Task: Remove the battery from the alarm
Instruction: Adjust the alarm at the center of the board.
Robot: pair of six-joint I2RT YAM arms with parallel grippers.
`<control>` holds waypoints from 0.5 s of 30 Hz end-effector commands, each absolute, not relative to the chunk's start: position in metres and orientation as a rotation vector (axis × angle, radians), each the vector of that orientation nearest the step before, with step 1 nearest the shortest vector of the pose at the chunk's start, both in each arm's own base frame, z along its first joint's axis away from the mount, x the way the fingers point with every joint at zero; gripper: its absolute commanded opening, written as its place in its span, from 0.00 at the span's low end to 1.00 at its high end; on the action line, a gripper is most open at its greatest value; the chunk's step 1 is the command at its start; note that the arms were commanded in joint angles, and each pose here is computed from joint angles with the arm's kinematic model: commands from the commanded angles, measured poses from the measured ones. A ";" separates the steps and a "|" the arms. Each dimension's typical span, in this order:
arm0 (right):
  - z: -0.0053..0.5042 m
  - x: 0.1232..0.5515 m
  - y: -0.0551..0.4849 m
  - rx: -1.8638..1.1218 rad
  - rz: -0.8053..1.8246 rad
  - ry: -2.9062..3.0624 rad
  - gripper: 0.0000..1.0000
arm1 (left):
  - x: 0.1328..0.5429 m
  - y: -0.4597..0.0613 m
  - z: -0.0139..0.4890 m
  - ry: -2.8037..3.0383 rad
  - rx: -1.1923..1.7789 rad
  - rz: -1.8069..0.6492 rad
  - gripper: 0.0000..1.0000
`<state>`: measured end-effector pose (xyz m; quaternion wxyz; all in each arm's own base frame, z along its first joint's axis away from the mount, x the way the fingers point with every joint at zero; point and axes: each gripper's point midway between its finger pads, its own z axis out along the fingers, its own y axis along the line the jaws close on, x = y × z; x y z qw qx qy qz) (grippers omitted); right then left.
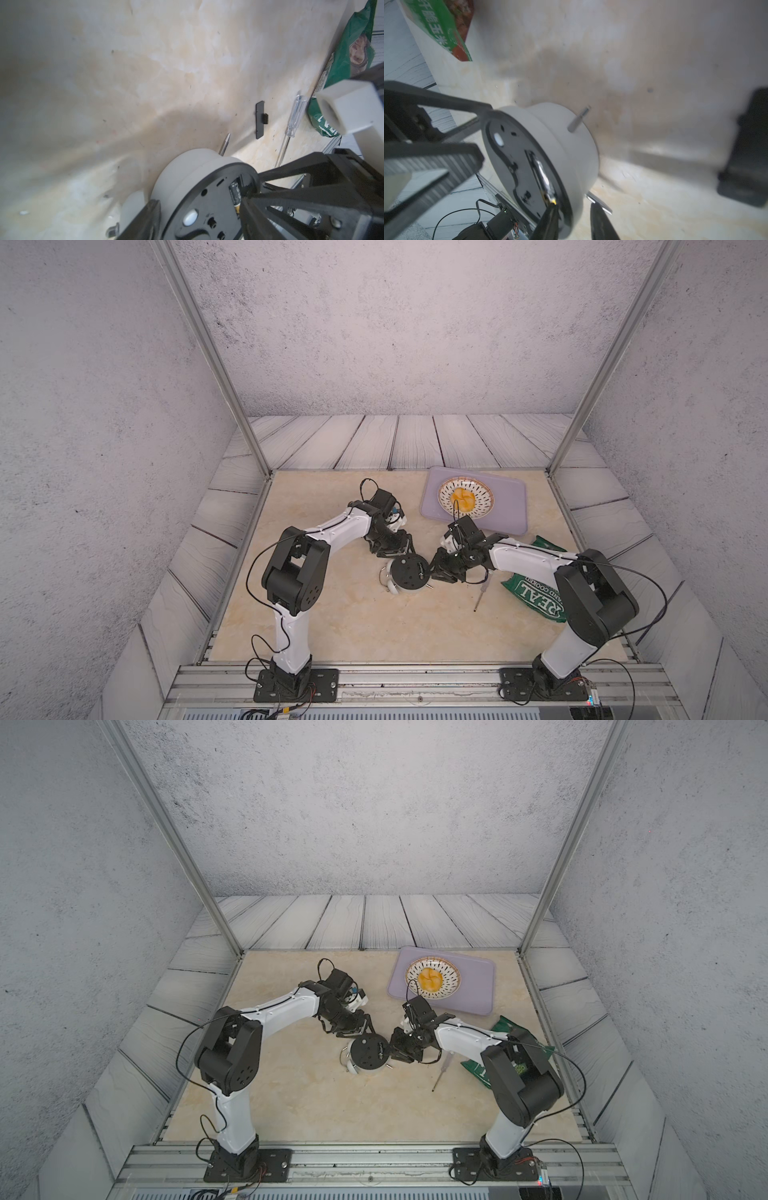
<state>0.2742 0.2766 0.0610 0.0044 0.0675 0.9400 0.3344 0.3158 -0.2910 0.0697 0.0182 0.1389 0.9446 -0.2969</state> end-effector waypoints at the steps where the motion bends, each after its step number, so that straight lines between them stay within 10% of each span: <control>1: 0.066 0.291 0.295 0.164 1.104 2.925 0.31 | 0.294 -0.281 0.069 3.000 0.360 -0.950 0.65; 15: 0.062 0.340 0.346 -0.417 0.996 2.978 0.29 | 0.268 -0.244 0.067 3.020 0.189 -0.969 0.66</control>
